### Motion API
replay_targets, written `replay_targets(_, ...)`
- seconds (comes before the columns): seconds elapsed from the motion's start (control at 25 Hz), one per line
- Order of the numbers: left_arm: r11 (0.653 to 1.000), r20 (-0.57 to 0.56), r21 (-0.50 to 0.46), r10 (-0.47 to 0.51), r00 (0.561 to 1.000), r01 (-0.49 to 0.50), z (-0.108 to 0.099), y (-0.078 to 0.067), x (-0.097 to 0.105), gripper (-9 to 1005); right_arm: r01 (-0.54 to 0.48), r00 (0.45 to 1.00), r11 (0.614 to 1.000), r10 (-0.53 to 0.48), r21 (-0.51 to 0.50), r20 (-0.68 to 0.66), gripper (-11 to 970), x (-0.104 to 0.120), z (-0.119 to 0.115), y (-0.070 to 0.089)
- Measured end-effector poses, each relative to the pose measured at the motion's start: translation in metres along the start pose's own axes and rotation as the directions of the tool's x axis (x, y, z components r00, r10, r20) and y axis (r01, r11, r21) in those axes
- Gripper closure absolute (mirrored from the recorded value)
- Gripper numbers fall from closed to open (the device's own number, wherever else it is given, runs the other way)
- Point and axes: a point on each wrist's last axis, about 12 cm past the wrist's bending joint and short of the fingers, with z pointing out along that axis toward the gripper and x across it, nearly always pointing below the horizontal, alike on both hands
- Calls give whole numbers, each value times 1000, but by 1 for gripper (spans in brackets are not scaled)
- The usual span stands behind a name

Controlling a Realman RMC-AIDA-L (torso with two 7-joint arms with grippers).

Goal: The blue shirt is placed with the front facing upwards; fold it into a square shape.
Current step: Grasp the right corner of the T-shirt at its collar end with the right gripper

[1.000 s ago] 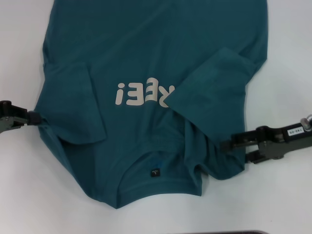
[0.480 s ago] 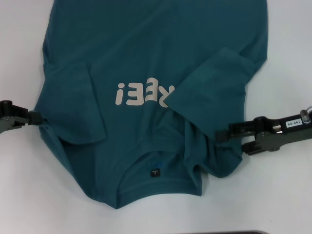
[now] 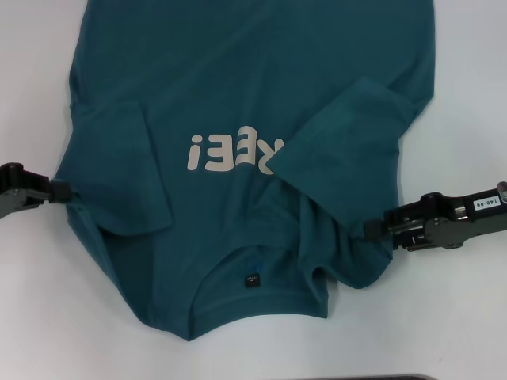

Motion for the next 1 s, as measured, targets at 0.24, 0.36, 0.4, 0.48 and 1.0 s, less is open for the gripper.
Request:
replay_targets(0.24, 1000, -2, 2, 1, 1000, -1, 0, -1, 0, 996, -10, 1000, 1000, 10, 10, 4, 417, -1, 0, -1)
replay_targets(0.36, 1000, -5, 5, 1, 1000, -1, 0, -1, 0, 996, -11, 1000, 1000, 11, 14, 3, 564, -1, -1, -1)
replay_targets(0.4, 1000, -6, 5, 1, 1000, -1, 0, -1, 0, 996, -11, 1000, 1000, 11, 16, 1, 613, 0, -1, -2)
replay_targets(0.48, 1000, -6, 5, 1, 1000, -1, 0, -1, 0, 996, -8, 1000, 1000, 8, 22, -3, 700, 0, -2, -2)
replay_targets(1.0, 1000, -69, 10, 21, 997, -20, -13, 1, 8, 997, 74, 997, 996, -72, 56, -26, 944, -1, -26, -1)
